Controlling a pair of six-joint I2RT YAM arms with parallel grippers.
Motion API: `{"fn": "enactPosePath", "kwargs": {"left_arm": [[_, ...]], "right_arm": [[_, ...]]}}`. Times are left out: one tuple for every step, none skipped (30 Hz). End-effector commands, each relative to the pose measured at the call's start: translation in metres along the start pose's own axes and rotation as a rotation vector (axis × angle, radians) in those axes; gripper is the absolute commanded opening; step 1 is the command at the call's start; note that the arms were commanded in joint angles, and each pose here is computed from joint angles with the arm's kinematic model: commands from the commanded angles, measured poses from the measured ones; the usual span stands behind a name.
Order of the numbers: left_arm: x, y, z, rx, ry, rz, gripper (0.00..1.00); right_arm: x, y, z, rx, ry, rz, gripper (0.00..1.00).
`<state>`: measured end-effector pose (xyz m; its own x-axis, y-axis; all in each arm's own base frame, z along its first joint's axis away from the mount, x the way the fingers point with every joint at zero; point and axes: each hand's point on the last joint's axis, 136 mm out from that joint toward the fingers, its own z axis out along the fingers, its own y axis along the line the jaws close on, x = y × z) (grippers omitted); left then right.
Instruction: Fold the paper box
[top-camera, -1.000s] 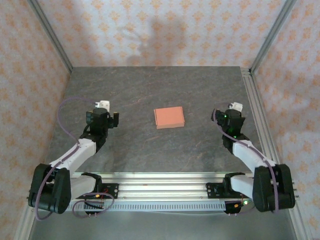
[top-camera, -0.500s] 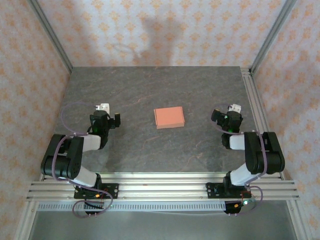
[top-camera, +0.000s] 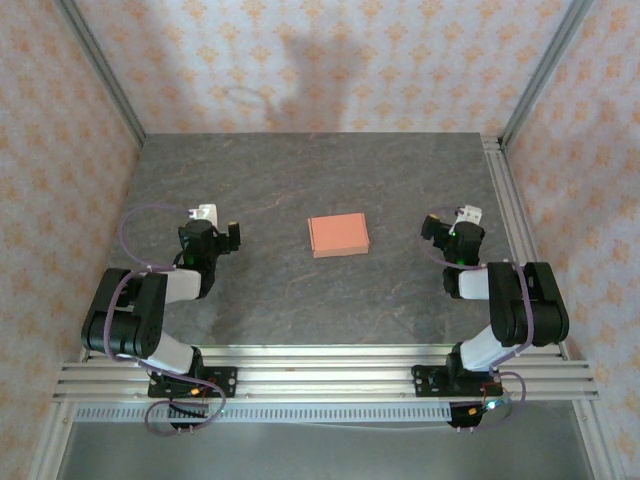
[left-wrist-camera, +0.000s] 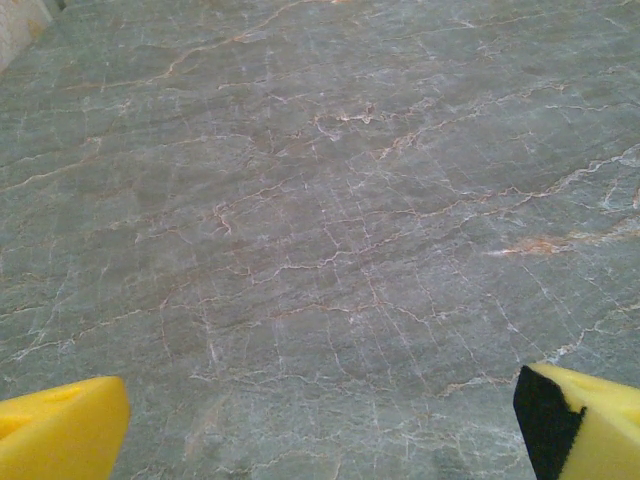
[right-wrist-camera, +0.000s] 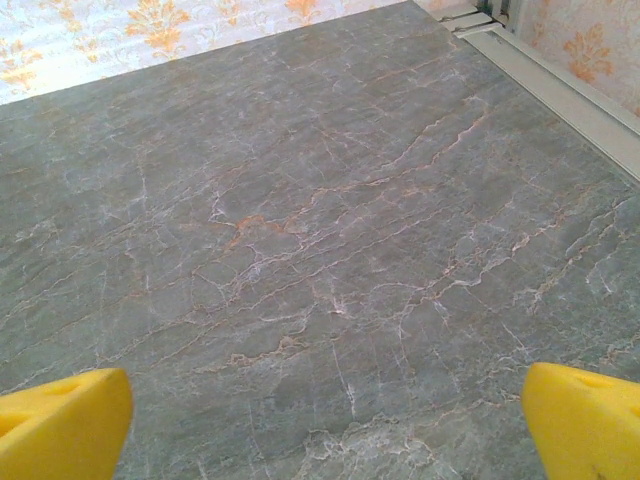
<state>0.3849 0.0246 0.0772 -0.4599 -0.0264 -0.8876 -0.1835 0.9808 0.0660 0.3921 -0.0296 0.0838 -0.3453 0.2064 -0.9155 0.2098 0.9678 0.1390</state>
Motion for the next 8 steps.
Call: {"fn": "enactPosePath", "kwargs": {"left_arm": [[-0.0201, -0.0001, 0.0004, 0.001, -0.062, -0.023, 1.00], [-0.0196, -0.0002, 0.0004, 0.001, -0.060, -0.022, 1.00], [-0.0196, -0.0001, 0.0004, 0.000, -0.060, -0.021, 1.00], [-0.0200, -0.0005, 0.0004, 0.002, -0.061, -0.022, 1.00], [-0.0199, -0.0002, 0.0005, 0.000, -0.060, -0.022, 1.00], [-0.0202, -0.0002, 0.0004, 0.000, -0.062, -0.023, 1.00], [-0.0198, -0.0002, 0.0004, 0.000, -0.060, -0.022, 1.00], [-0.0201, -0.0001, 0.0004, 0.000, -0.061, -0.022, 1.00]], "right_arm": [[-0.0074, 0.0041, 0.0011, -0.011, -0.029, -0.011, 0.99], [-0.0075, 0.0040, 0.0011, -0.010, -0.029, -0.011, 0.99], [-0.0071, 0.0039, 0.0010, -0.010, -0.029, -0.012, 0.99], [-0.0074, 0.0041, 0.0011, -0.010, -0.029, -0.012, 0.99], [-0.0078, 0.0040, 0.0010, -0.010, -0.030, -0.011, 0.99], [-0.0078, 0.0037, 0.0010, -0.008, -0.031, -0.011, 0.99], [-0.0078, 0.0039, 0.0010, -0.009, -0.030, -0.011, 0.99], [-0.0077, 0.0039, 0.0010, -0.009, -0.030, -0.012, 0.99]]}}
